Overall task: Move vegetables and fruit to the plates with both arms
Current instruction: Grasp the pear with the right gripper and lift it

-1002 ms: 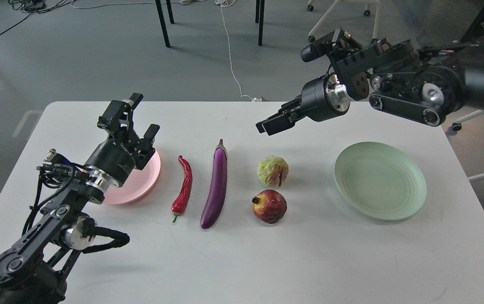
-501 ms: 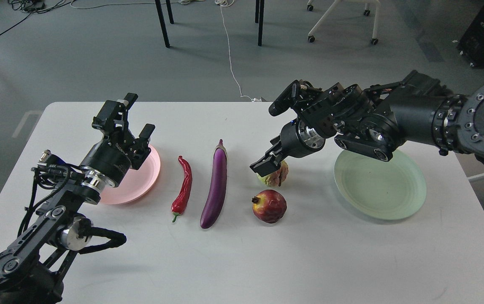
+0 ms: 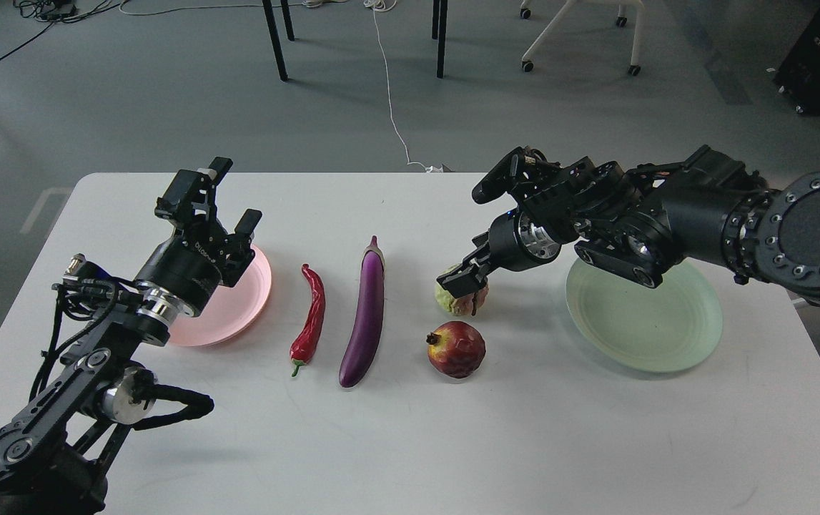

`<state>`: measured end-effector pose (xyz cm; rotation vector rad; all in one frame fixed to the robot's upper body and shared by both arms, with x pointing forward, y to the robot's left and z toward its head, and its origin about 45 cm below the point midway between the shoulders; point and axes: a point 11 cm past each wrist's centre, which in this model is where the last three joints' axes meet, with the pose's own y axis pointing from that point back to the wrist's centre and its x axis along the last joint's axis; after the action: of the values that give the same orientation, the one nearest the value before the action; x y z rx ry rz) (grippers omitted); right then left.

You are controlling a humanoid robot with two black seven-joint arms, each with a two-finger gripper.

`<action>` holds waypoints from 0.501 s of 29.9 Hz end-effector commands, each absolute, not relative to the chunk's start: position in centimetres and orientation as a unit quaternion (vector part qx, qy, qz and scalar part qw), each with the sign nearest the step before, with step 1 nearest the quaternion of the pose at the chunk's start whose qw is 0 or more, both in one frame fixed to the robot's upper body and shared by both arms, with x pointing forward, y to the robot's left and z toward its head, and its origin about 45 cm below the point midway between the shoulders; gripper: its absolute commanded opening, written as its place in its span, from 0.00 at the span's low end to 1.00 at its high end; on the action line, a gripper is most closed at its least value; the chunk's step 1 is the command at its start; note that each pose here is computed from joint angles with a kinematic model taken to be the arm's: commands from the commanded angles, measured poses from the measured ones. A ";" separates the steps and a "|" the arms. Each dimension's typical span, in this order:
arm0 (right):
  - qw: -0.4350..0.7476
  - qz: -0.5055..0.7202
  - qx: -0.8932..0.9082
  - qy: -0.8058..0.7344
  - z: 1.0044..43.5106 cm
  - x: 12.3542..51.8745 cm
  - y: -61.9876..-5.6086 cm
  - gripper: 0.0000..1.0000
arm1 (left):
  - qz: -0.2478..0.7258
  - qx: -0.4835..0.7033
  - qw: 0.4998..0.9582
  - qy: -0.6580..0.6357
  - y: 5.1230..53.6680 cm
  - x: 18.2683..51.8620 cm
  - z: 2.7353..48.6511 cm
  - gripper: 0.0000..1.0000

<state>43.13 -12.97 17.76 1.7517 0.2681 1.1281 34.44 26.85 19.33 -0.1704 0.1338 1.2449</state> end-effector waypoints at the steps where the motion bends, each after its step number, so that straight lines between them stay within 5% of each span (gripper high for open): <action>1: 0.496 0.462 0.727 0.110 17.4 42.9 -13.0 0.98 | 0.582 -0.080 0.807 0.063 26.8 34.4 19.3 0.98; 8: 0.494 0.458 0.731 0.111 17.1 42.7 -13.0 0.88 | 0.582 -0.080 0.807 0.063 26.8 34.4 19.3 0.98; 12: 0.496 0.456 0.730 0.114 17.0 42.5 -13.0 0.55 | 0.582 -0.080 0.807 0.063 26.8 34.4 19.3 0.98; 15: 0.495 0.454 0.732 0.118 17.0 42.4 -12.9 0.45 | 0.582 -0.080 0.807 0.063 26.8 34.4 19.3 0.98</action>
<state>42.47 -12.99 16.95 1.7724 0.2790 1.1022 34.44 26.85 19.33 -0.1707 0.1336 1.2449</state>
